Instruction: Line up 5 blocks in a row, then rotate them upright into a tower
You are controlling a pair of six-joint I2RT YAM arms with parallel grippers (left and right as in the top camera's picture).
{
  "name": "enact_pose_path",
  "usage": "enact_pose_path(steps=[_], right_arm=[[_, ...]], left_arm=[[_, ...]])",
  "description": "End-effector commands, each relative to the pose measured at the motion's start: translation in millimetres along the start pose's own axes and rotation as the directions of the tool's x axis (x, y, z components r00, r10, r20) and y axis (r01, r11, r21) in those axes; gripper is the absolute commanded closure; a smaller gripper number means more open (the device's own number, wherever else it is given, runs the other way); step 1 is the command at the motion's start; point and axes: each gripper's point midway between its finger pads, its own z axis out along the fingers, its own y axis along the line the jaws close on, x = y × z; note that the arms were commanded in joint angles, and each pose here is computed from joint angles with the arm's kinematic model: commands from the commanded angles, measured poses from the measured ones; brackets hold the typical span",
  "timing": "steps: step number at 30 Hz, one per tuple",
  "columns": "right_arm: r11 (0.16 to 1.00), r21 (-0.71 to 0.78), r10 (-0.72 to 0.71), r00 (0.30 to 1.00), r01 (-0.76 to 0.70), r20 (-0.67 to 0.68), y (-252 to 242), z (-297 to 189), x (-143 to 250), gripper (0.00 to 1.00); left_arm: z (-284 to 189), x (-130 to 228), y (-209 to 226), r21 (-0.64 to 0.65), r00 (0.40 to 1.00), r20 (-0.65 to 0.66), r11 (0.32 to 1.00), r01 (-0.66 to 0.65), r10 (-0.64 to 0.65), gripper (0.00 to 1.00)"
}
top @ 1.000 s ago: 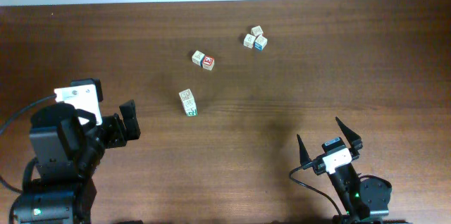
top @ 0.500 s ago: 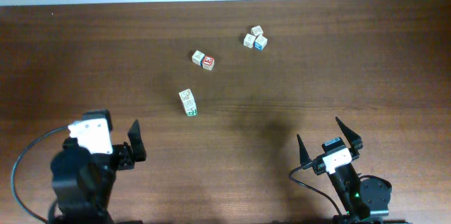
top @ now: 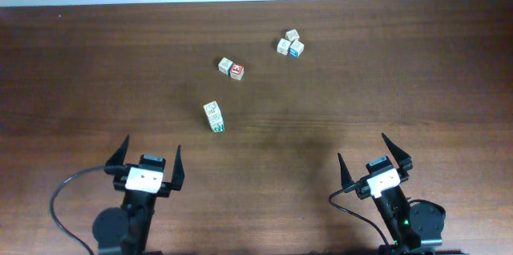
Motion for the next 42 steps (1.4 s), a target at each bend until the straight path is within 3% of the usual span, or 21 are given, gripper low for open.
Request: enact_pose_path(steps=[1,6,42], right_arm=[[1.0,0.01,0.005,1.0,-0.005,-0.005,-1.6,-0.4,2.3,0.02],[1.0,0.01,0.005,1.0,-0.005,-0.005,-1.6,-0.4,2.3,0.01],[1.0,0.01,0.005,1.0,-0.005,-0.005,-1.6,-0.4,2.3,0.02]], left_arm=[[-0.8,19.8,7.2,-0.081,1.0,-0.012,0.996,-0.026,0.025,0.01],[0.0,40.0,5.2,-0.095,0.999,-0.044,0.995,-0.024,0.019,0.01],[-0.2,40.4,7.0,-0.105,0.999,-0.047,0.994,-0.024,0.019,0.0]])
